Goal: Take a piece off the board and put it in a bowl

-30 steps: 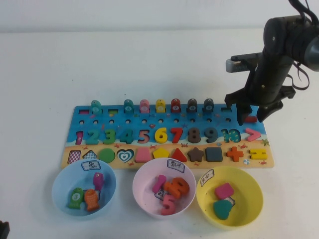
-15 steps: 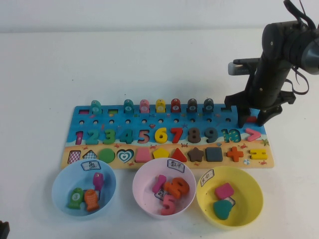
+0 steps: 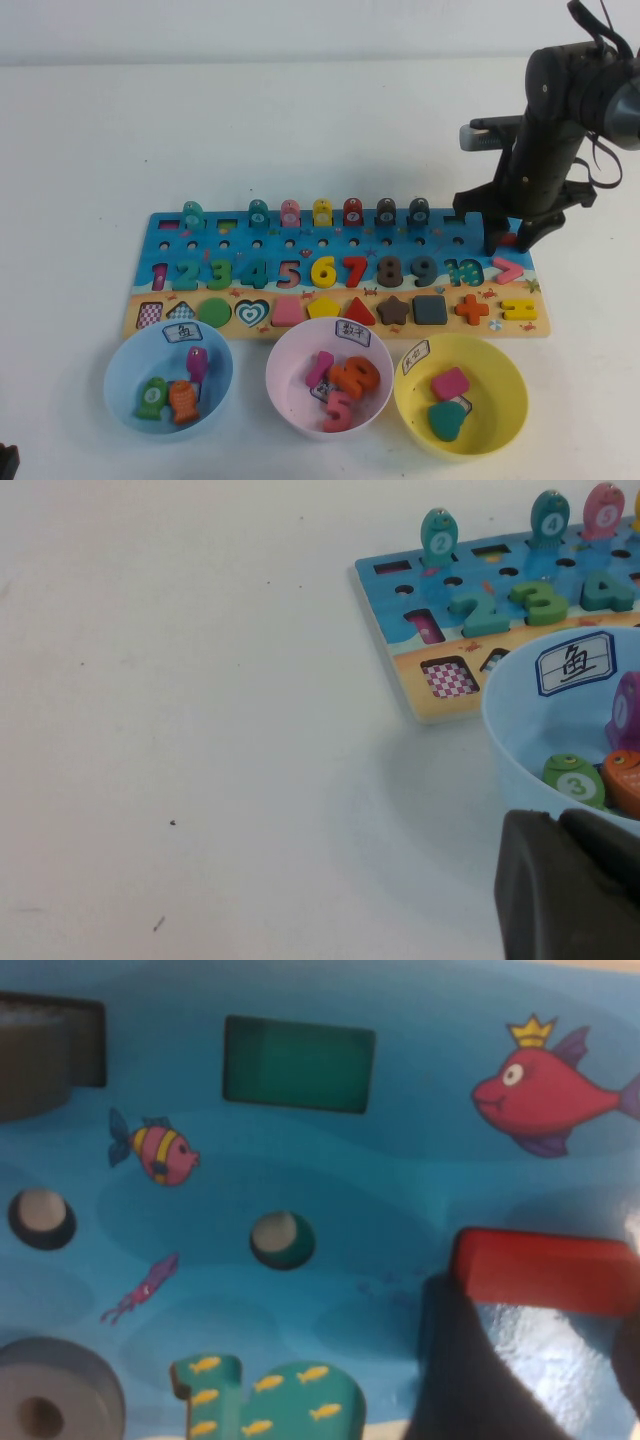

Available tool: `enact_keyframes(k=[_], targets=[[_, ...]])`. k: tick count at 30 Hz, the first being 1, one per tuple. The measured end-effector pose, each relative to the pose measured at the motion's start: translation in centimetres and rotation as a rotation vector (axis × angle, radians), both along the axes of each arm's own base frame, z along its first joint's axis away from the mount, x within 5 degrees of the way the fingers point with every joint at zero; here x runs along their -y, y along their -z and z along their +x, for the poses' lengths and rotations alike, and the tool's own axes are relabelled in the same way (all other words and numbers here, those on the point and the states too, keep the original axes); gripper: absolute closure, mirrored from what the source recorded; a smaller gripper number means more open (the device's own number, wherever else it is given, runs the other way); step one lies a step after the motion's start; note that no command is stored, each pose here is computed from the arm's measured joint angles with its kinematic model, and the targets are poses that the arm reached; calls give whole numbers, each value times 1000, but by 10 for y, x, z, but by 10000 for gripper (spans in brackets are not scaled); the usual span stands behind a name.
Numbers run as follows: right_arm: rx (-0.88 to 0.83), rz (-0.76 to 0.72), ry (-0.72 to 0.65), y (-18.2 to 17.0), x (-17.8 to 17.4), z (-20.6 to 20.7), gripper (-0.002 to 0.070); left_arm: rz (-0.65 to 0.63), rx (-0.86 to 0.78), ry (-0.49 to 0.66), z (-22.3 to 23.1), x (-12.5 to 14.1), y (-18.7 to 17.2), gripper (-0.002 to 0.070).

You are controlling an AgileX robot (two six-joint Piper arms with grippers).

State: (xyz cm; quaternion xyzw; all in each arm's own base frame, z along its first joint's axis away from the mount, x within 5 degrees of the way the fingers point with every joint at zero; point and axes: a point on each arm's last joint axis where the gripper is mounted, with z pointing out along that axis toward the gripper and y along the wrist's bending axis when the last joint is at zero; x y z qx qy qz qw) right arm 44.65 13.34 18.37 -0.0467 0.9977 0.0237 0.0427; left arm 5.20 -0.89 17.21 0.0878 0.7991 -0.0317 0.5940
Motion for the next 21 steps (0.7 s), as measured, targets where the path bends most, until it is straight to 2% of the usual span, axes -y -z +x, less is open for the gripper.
enact_keyframes(k=[21], targets=[[3, -1, 2, 0, 0, 0, 400, 0, 0, 0, 0, 0, 0, 680]])
